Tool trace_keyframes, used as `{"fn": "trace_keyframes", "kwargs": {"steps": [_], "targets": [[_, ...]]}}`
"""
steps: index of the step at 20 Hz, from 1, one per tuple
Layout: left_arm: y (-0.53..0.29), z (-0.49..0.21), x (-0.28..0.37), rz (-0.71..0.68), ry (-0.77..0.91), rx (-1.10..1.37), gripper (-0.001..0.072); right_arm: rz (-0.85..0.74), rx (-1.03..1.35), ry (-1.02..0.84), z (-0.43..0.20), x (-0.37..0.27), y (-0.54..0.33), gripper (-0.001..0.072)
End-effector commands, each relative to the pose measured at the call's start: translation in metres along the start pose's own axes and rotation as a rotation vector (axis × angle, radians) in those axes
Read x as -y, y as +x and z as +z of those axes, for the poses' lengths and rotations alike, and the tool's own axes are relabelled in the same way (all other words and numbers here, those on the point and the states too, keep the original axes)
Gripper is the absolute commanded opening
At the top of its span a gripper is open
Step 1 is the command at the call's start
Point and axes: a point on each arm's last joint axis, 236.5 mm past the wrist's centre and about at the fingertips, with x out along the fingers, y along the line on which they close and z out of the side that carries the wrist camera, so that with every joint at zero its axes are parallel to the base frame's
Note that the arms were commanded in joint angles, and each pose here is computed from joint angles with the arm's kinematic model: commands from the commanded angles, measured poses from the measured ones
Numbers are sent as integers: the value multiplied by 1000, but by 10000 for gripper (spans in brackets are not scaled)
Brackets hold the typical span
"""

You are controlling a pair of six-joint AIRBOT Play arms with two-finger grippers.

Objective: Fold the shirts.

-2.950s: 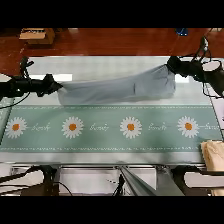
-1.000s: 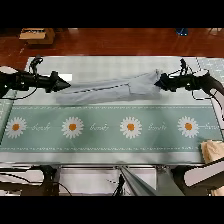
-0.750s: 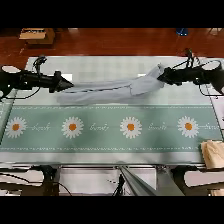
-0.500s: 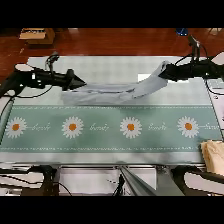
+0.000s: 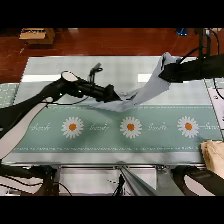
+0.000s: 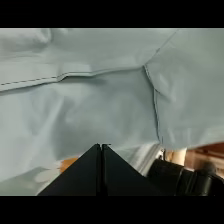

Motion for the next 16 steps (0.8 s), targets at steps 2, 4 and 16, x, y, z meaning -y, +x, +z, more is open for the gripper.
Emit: {"fn": "trace_keyframes", "kwargs": {"steps": [2, 4, 16], "targets": [[71, -50, 22, -76, -79, -114, 20, 20, 9, 2, -11, -31, -22, 33], [96, -65, 27, -98, -74, -130, 20, 27, 12, -5, -14, -38, -26, 33], [-181, 77, 7, 49, 136, 354, 18, 176, 59, -78, -4, -112, 25, 33]]}}
